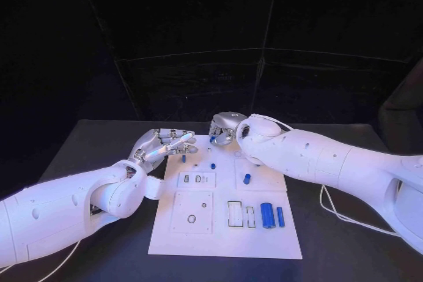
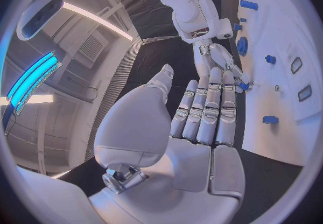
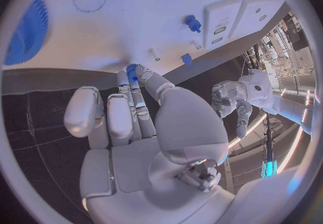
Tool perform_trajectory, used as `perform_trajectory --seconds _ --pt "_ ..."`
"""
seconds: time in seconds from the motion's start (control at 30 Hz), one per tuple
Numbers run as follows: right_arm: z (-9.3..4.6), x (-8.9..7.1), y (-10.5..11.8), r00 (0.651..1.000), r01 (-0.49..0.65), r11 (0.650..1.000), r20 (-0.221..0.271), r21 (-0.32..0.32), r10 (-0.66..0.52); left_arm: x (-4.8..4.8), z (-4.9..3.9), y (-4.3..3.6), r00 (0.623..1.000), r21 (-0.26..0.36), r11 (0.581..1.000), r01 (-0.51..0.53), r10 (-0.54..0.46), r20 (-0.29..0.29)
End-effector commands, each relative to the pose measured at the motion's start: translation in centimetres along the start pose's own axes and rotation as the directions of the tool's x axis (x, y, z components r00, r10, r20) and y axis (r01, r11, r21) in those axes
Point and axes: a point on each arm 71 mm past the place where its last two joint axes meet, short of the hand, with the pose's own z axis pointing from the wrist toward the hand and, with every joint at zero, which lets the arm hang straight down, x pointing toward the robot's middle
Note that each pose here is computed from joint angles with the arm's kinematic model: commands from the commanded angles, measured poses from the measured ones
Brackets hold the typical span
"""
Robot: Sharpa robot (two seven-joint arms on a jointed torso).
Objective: Assemble the parts on the task board
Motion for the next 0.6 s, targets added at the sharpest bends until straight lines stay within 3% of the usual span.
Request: perform_trajectory --seconds 0.03,0.23,0.37,0.6 --pt "0.1 -0.1 0.1 1.000 0.012 1.000 0.001 0.005 -0.012 0.11 0.08 -0.15 1.000 0.004 1.000 0.009 -0.009 -0.010" --pt "0.2 -0.2 0.1 1.000 0.013 1.000 0.012 0.004 -0.013 0.08 0.11 -0.17 1.000 0.003 1.000 0.008 -0.008 -0.011" --pt "-0.2 -0.5 -0.1 0.999 0.009 1.000 0.047 -0.001 -0.009 -0.01 0.09 -0.18 1.000 0.002 1.000 0.008 -0.008 -0.009" --pt "-2.6 -1.4 -2.0 0.992 -0.038 0.999 0.118 -0.001 0.038 -0.29 -0.04 -0.24 1.000 0.000 1.000 0.006 -0.006 -0.006"
